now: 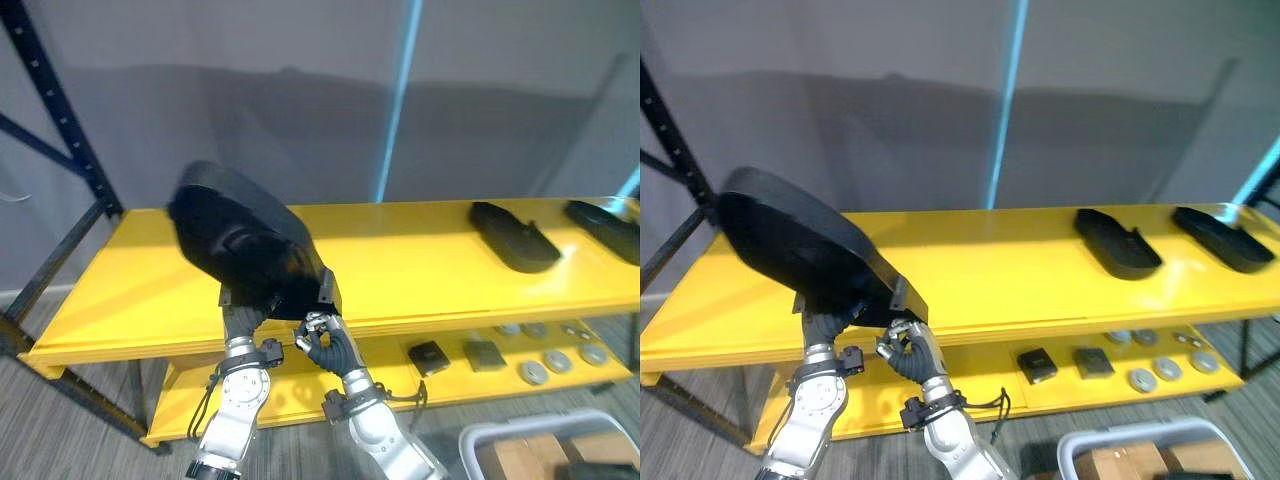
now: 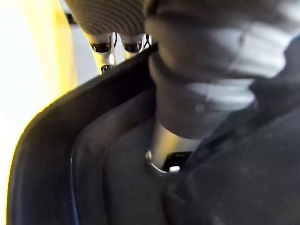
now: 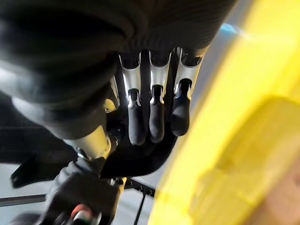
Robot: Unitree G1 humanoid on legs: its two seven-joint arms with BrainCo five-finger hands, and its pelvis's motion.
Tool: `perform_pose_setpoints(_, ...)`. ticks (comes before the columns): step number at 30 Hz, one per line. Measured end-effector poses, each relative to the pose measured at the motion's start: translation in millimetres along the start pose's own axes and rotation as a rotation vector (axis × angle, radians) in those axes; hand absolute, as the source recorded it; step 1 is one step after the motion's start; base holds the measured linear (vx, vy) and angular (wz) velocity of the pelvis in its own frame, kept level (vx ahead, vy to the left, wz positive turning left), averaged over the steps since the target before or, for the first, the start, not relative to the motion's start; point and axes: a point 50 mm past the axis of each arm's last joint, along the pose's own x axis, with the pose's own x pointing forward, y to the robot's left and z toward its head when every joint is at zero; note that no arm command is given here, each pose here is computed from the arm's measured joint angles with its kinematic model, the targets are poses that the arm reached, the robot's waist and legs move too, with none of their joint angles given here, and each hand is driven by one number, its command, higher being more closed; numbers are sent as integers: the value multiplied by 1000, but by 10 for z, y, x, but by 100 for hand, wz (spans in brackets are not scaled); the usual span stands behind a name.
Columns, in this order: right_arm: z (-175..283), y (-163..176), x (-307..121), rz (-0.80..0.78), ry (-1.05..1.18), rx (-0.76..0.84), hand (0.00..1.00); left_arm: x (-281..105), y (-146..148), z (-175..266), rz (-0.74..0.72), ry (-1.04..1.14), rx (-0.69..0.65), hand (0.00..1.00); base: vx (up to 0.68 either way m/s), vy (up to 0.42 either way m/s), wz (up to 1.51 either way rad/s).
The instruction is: Walk over and take plastic housings, then place them on the shelf
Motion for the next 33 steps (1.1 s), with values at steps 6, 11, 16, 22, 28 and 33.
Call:
perform_pose_setpoints(6,-287,80,-395,146,161,113,0,217,-132,51,-23,-20,8,100,136,-132,26)
perform_pose_setpoints(11,-387,-17,-775,155,268,244,0,528,-66,-44,2,79,-21,100,17,-9,29)
perform_pose_setpoints(16,-336,-162,-984,86,286,283,0,975,135,113,17,85,-85,100,-37,24,-10)
perform_pose_setpoints(22,-343,-268,-1086,45,308,261,0,1420,32,431,-94,106,-142,100,-6,28,-29)
perform_pose_setpoints(28,-345,-254,-1066,54,312,259,0,1566,-102,474,-189,215,-153,100,44,17,-22)
perform_pose_setpoints(33,-339,-152,-1061,99,319,271,0,1626,-157,534,-211,247,-163,100,41,20,-4)
